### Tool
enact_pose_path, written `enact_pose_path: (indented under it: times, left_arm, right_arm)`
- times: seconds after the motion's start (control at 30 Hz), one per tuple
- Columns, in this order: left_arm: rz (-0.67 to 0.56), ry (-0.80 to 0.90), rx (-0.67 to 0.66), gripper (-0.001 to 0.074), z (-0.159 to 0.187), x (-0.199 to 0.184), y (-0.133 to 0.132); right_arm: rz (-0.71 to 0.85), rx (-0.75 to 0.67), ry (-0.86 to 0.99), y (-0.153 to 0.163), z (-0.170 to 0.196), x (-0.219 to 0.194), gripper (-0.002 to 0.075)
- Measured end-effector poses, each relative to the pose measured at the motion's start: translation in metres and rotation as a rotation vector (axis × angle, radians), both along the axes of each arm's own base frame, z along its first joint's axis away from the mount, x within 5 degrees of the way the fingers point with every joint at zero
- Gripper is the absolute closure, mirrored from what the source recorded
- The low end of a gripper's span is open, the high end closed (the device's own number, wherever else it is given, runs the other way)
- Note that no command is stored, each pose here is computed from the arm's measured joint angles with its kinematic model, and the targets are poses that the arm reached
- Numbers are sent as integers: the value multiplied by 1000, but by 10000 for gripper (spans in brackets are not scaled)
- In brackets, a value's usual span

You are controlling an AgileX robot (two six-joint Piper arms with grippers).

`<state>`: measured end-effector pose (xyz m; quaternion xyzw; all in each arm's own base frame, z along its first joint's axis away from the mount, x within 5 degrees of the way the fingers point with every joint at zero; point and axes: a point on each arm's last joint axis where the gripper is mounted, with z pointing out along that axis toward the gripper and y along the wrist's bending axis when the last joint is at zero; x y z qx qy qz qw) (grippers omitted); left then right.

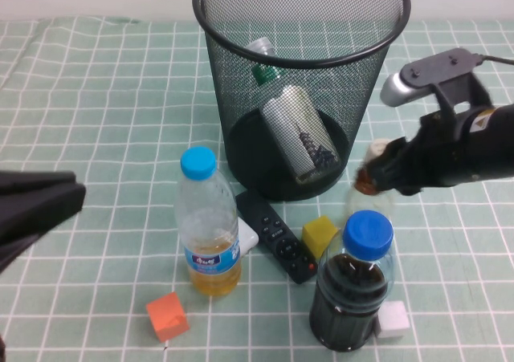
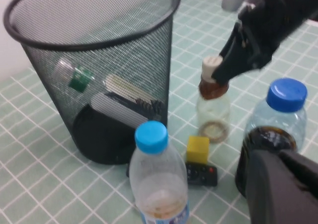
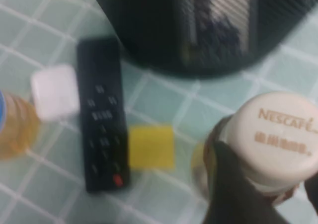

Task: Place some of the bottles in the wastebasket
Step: Pick up a bottle from the table with right arm, then place the bottle in the trash can

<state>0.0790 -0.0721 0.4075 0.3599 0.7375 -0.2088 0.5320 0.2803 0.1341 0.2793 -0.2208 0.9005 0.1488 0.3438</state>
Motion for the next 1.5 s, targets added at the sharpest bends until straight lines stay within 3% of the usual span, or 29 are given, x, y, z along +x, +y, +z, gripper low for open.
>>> enact_pose_path:
  times: [0.17, 0.33, 0.47, 0.57, 0.67, 0.8, 0.93, 1.13, 1.2, 1.37, 1.43, 1.5]
  left_arm:
    - [-16, 11, 24, 738, -9, -10, 3]
    - [-10, 7, 31, 738, -30, -24, 10]
    - [2, 26, 31, 738, -53, -29, 13]
    - [12, 70, 34, 738, -71, -27, 13]
    - [22, 121, 39, 738, -93, -23, 11]
    - [50, 147, 37, 739, -115, -17, 11]
    - [71, 164, 29, 739, -128, -14, 11]
    - [79, 152, 12, 739, -129, -13, 10]
    - [77, 137, 12, 739, -128, -13, 10]
    - [77, 99, -8, 739, -125, -11, 10]
    - [77, 91, -30, 739, -123, -11, 9]
    - [74, 97, -58, 739, -122, -11, 8]
  right_arm:
    - [-129, -121, 44, -32, 39, -1, 461]
    - [-329, -195, -148, -66, 126, -8, 461]
    - [-359, -103, -345, -70, 202, -22, 461]
    - [-297, 15, -520, -59, 258, -37, 461]
    - [-177, 111, -602, -34, 287, -36, 461]
    - [-45, 154, -560, 13, 279, -5, 461]
    - [-8, 72, -375, 55, 219, 53, 461]
    - [-75, -57, -160, 78, 140, 106, 462]
    - [-79, -70, -138, 79, 134, 108, 441]
    - [-122, -51, -144, 74, 144, 102, 296]
    - [-131, -47, -140, 68, 155, 92, 311]
    - [-135, -55, -127, 61, 166, 80, 381]
